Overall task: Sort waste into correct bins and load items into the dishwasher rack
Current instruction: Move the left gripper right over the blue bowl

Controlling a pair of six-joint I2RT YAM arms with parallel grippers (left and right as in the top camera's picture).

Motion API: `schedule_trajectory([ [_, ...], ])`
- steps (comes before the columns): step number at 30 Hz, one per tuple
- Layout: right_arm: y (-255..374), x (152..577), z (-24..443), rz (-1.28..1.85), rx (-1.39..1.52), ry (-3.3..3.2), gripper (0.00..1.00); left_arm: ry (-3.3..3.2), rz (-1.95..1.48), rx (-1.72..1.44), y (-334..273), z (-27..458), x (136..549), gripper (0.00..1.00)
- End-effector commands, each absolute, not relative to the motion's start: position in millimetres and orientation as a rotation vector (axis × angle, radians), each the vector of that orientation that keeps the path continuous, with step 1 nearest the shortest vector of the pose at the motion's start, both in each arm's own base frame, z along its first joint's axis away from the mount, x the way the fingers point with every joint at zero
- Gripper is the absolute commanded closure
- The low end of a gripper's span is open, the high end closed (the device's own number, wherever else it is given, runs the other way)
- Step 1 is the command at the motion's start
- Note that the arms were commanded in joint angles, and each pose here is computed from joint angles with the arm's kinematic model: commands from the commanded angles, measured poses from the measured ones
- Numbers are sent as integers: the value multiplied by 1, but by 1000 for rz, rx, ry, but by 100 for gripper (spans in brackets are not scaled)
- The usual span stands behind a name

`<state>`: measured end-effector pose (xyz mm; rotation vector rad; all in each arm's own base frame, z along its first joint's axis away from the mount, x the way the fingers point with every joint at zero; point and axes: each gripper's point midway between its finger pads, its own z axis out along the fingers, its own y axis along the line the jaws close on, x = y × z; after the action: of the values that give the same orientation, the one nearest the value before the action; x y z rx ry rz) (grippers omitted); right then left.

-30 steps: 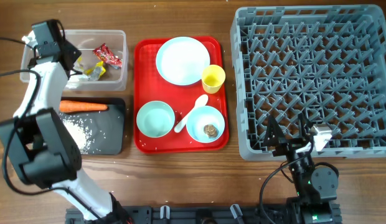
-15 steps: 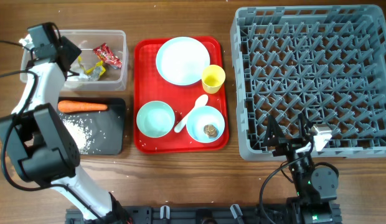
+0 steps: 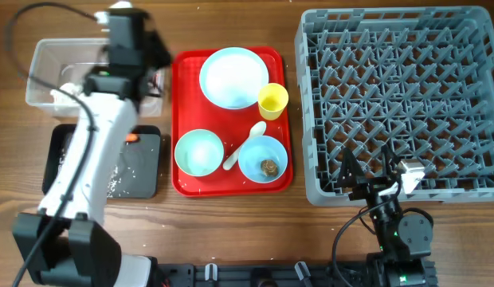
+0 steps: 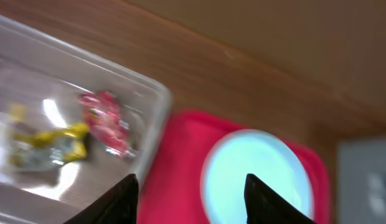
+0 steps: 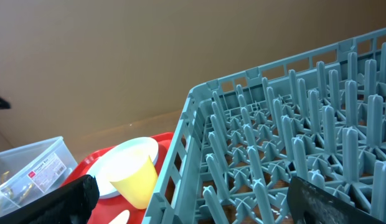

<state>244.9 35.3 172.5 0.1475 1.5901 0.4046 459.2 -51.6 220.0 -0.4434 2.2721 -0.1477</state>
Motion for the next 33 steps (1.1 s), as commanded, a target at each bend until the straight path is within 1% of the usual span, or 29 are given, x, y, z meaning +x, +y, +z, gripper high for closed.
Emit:
schedule_trajectory([
  [1,34,245,174,394,146,1581,0,2387,-198,-266,-109,208,434,43],
  [2,34,245,174,394,146,1581,0,2425,-209,-227,-122,203,424,41],
  [4,34,245,174,394,146,1581,0,2491,-219,-152,-143,194,406,41],
  [7,34,245,174,394,146,1581,0,2589,-265,-24,-177,182,376,42],
  [11,34,245,174,394,146,1581,0,2702,-324,144,-215,170,333,48],
  [15,34,245,174,394,146,1581,0,2778,-310,304,-242,157,295,47],
  [19,34,245,174,394,146,1581,0,2818,-287,411,-260,139,275,43],
  [24,34,245,174,394,146,1581,0,2910,-206,509,-269,99,254,40],
  [33,34,245,174,394,146,1581,0,3017,-91,551,-269,51,246,40],
])
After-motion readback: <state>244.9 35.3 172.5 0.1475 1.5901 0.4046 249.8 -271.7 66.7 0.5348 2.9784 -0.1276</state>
